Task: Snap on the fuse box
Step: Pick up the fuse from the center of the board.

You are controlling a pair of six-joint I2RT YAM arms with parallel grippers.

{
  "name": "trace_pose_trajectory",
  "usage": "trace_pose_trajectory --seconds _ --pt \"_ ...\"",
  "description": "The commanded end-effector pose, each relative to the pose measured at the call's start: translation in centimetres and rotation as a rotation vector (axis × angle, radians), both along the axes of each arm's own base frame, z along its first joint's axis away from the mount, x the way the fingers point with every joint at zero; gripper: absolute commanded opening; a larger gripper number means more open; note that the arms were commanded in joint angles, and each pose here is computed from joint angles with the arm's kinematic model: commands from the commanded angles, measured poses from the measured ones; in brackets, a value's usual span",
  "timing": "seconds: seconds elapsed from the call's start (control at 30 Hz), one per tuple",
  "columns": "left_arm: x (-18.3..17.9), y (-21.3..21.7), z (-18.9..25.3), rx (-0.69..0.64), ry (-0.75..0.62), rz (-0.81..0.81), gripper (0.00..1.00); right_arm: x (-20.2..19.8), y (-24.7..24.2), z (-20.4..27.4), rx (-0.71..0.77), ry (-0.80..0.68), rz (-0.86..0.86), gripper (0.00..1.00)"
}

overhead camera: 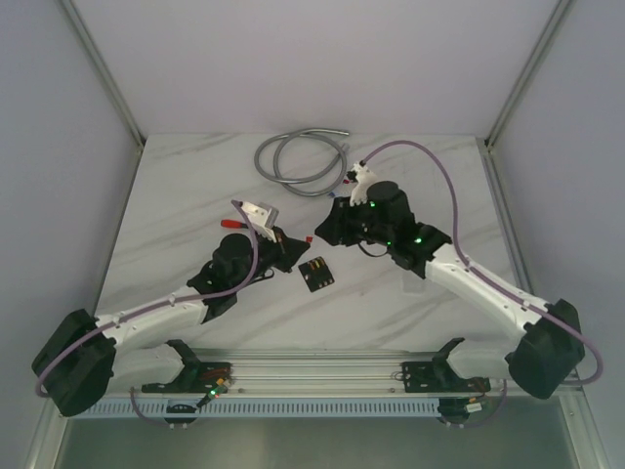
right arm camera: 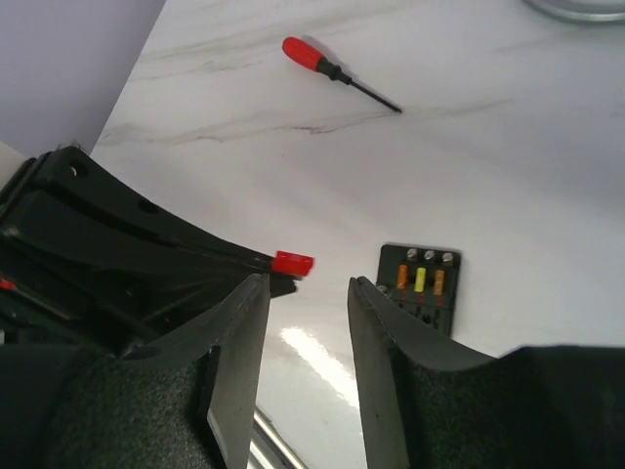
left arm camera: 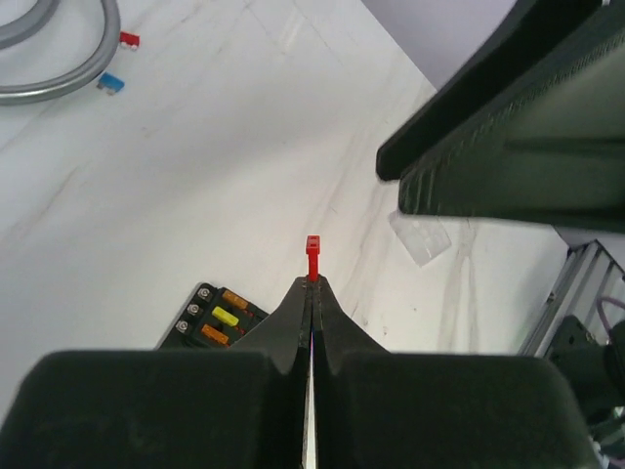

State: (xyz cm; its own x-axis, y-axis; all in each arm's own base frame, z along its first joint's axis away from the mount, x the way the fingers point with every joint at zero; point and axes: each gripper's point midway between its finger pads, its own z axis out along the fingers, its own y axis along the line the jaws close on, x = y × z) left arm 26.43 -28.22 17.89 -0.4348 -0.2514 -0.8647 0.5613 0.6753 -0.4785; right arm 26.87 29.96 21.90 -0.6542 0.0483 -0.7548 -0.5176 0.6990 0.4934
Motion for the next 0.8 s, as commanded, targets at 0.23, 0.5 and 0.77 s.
trace_pose_trajectory --seconds 0.23,0.5,0.77 --pt "-4.9 -2.4 4.7 0.032 -0.158 -0.400 0.00 -4.1 -1.5 4.5 0.048 -0.341 0.499 0.44" --pt "-6.7 -3.1 6.5 -0.004 -0.188 -0.511 0.00 -6.0 -1.6 4.5 0.077 -0.352 0.648 0.44" --pt "-7.4 -3.4 7.2 -0.036 -0.198 -0.555 0.00 -6.9 -1.7 4.4 0.094 -0.351 0.710 0.44"
